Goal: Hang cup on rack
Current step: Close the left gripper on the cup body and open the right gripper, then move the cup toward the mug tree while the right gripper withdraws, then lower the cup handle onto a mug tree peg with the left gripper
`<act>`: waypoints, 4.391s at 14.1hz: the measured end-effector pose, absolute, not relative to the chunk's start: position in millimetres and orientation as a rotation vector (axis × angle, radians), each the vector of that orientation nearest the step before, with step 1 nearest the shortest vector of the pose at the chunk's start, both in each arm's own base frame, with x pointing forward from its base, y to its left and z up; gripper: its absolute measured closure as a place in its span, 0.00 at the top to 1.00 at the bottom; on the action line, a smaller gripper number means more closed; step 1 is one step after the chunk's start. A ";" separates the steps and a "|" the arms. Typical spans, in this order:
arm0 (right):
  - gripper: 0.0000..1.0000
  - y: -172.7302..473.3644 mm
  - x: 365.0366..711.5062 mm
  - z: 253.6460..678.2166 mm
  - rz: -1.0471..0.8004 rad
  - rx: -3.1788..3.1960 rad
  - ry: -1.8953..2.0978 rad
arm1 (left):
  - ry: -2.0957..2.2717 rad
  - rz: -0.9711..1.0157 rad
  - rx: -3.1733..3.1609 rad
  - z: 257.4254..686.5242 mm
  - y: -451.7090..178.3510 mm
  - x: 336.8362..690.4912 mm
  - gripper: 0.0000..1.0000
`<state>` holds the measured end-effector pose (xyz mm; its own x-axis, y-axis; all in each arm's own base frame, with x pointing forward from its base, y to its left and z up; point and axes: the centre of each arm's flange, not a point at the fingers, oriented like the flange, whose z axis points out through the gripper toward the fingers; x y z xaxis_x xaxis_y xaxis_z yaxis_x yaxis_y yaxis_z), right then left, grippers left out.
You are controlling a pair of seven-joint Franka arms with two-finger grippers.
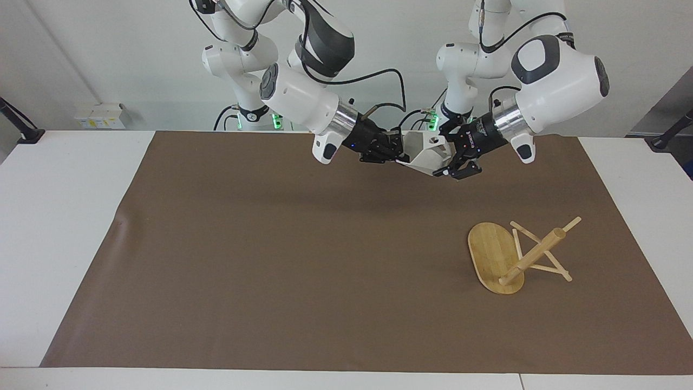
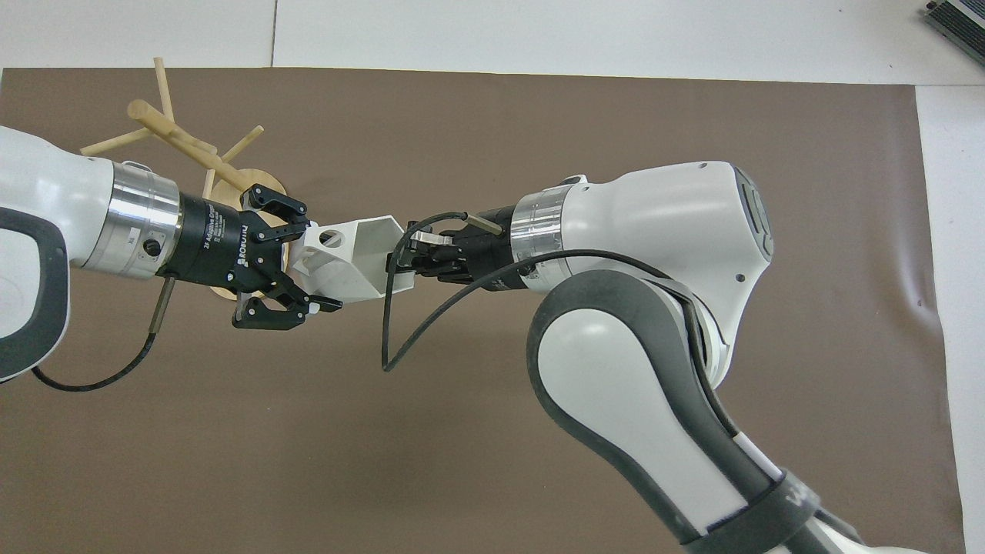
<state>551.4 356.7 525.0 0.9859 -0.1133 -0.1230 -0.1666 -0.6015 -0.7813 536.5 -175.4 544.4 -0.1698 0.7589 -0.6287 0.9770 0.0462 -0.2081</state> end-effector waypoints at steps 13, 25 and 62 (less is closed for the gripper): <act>0.89 358.3 552.2 529.4 0.062 -2.208 0.243 | 2.093 -0.838 1.604 556.2 -155.1 541.1 0.73; 1.00 279.9 594.8 523.9 -0.178 -2.453 0.199 | 2.375 -0.624 1.157 494.6 -120.3 544.9 0.73; 1.00 -28.1 620.3 563.0 -0.084 -3.185 0.162 | 2.549 -0.488 0.368 451.3 -77.1 574.7 0.73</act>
<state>620.3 -28.1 563.0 0.9934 -0.1003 0.0548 -0.1028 -0.9936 0.0456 574.7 -77.1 451.3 -0.8311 0.1625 -0.5319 0.3475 0.8984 -0.2685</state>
